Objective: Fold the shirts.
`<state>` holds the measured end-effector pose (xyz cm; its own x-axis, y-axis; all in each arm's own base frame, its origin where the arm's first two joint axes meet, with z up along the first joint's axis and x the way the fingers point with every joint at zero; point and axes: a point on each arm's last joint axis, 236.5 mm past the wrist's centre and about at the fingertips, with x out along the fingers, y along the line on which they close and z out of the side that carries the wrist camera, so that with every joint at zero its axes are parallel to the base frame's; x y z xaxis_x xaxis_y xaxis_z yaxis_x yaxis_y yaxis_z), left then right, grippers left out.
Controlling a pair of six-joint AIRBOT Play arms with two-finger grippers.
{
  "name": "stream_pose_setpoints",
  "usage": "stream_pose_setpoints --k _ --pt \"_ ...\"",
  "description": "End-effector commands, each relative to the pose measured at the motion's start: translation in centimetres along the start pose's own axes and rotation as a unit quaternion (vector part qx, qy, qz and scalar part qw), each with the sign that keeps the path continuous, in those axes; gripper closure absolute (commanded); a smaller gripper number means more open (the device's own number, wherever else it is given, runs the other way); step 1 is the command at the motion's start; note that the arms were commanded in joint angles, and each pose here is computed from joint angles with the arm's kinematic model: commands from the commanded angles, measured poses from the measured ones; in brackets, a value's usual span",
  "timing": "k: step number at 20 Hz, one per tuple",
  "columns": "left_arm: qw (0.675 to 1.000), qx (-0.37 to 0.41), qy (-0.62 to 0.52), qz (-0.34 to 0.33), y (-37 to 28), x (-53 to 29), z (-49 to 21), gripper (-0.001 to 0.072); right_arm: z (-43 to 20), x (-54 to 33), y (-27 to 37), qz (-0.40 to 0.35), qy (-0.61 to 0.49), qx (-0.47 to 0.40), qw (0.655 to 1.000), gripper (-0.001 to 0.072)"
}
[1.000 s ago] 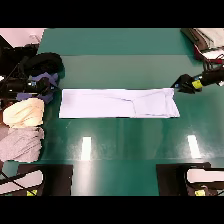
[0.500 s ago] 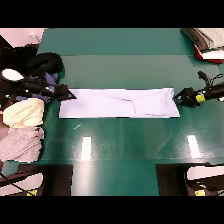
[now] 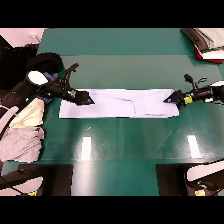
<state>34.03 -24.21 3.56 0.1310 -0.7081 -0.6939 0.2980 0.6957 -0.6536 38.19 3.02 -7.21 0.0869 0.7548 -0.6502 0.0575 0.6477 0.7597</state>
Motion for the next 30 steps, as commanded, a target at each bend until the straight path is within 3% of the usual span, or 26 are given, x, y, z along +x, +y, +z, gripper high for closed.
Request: stream_pose_setpoints --k 1,2,3,8,13,17,22,26,30 --pt "1.0 0.008 0.014 0.02 -0.4 1.2 -0.9 0.0685 0.1 0.7 0.5 0.004 0.002 -0.008 1.0 0.0548" --pt "0.999 0.005 0.017 0.031 -0.3 1.5 -1.1 0.0685 0.1 0.6 0.6 0.005 0.003 -0.009 1.0 0.0681" --pt "0.999 0.003 0.014 0.04 -0.4 1.9 -1.1 0.0685 0.0 0.5 0.8 0.005 0.003 -0.016 1.0 0.0691" --pt "0.999 0.024 -0.03 0.039 -2.2 4.1 1.9 0.0685 0.7 -2.2 4.0 -0.006 -0.034 -0.054 0.998 0.0694" --pt "1.0 0.006 -0.003 0.008 -2.2 8.3 5.9 0.0685 2.0 -7.0 13.2 0.048 -0.109 -0.08 0.99 0.0695" --pt "1.0 -0.001 0.01 -0.008 -2.0 12.7 7.7 0.0685 2.3 -8.5 21.8 0.046 -0.103 -0.162 0.98 0.0695" --pt "1.0 -0.002 0.004 -0.014 -2.1 17.0 9.2 0.0685 1.2 -4.8 31.4 0.06 -0.068 -0.263 0.96 0.0695" --pt "1.0 -0.005 -0.009 -0.018 -2.2 17.3 10.1 0.0684 1.1 0.1 32.4 -0.021 -0.02 -0.308 0.951 0.0695" --pt "1.0 0.004 -0.002 -0.006 -1.4 17.2 9.8 0.0685 1.0 3.0 34.8 -0.027 0.002 -0.34 0.94 0.0695"
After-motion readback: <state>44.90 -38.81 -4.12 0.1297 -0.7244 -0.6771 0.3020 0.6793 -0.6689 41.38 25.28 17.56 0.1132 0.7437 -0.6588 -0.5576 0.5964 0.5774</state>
